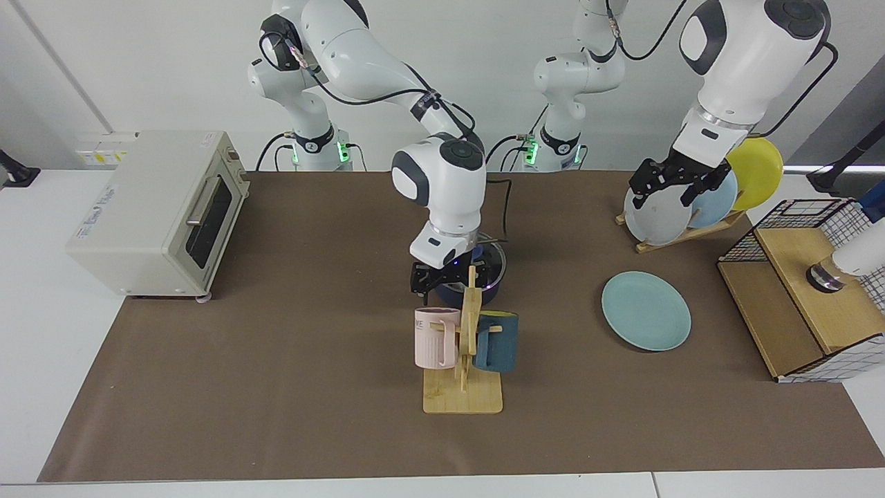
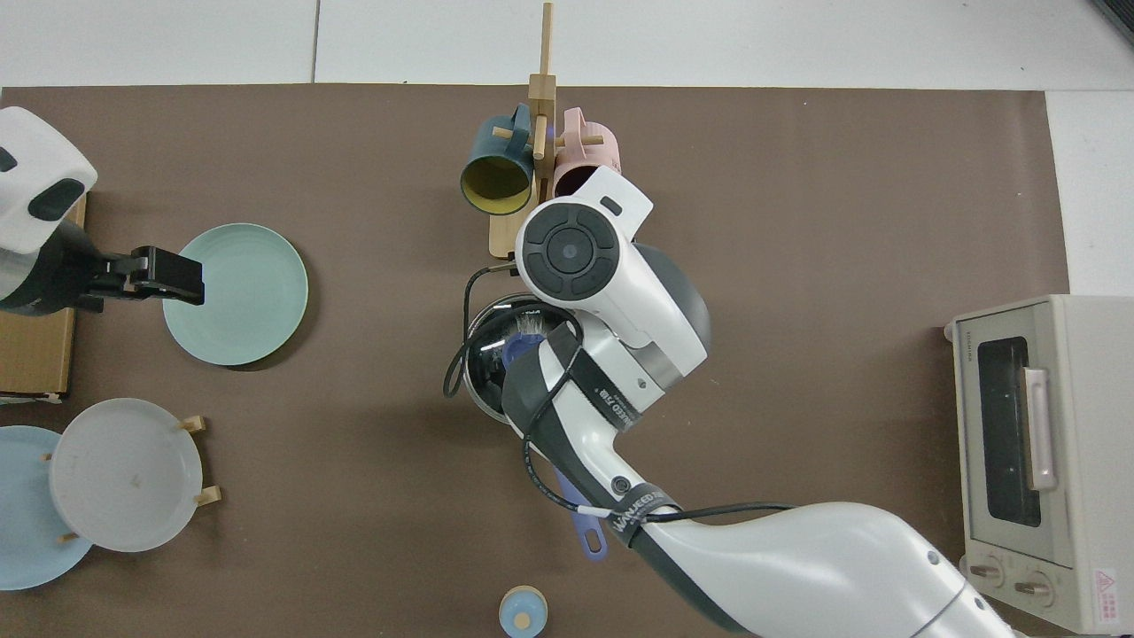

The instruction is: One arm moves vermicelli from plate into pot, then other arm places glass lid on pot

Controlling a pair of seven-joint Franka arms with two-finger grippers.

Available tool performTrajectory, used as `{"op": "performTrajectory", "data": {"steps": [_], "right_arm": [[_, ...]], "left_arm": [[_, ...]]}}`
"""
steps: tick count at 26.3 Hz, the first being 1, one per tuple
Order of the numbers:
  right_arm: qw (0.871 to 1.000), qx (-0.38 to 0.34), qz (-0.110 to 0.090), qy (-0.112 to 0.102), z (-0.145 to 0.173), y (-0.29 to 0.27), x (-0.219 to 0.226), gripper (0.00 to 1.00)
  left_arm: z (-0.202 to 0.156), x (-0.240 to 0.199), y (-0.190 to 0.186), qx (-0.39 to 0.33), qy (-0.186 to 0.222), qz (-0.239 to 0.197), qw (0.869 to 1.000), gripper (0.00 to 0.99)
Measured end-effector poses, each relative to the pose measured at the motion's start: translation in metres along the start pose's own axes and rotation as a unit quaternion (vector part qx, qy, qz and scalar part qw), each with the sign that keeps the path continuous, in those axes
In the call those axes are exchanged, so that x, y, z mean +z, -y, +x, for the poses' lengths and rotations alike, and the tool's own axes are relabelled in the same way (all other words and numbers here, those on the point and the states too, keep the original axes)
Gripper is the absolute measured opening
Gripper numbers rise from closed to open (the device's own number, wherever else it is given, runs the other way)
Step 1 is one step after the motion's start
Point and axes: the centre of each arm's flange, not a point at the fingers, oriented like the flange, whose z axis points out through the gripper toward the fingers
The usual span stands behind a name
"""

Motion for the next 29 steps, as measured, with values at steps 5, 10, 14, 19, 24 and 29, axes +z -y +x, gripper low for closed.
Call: {"op": "performTrajectory", "data": {"steps": [5, 10, 14, 19, 24, 29], "right_arm": [[1.000, 0.025, -0.016, 0.007, 0.010, -0.037, -0.042, 1.00], [0.998, 0.045, -0.030, 0.015, 0.010, -0.069, -0.083, 1.00], [0.997, 0.059, -0.041, 0.019, 0.012, -0.110, -0.111, 1.00], [0.996, 0.065, -0.054, 0.026, 0.011, -0.166, -0.143, 1.00], [0.995, 0.078, -0.061, 0.024, 0.012, -0.212, -0.163, 1.00], [0.995, 0.081, -0.031, 0.043, 0.013, -0.259, -0.171, 1.00]], "left_arm": [[0.000, 0.000, 0.000, 0.000, 0.000, 0.000, 1.000, 0.991], [0.000, 0.000, 0.000, 0.000, 0.000, 0.000, 1.000, 0.991], [0.000, 0.000, 0.000, 0.000, 0.000, 0.000, 1.000, 0.991], [0.000, 0.000, 0.000, 0.000, 0.000, 0.000, 1.000, 0.991], [0.000, 0.000, 0.000, 0.000, 0.000, 0.000, 1.000, 0.991], [0.000, 0.000, 0.000, 0.000, 0.000, 0.000, 1.000, 0.991]]}}
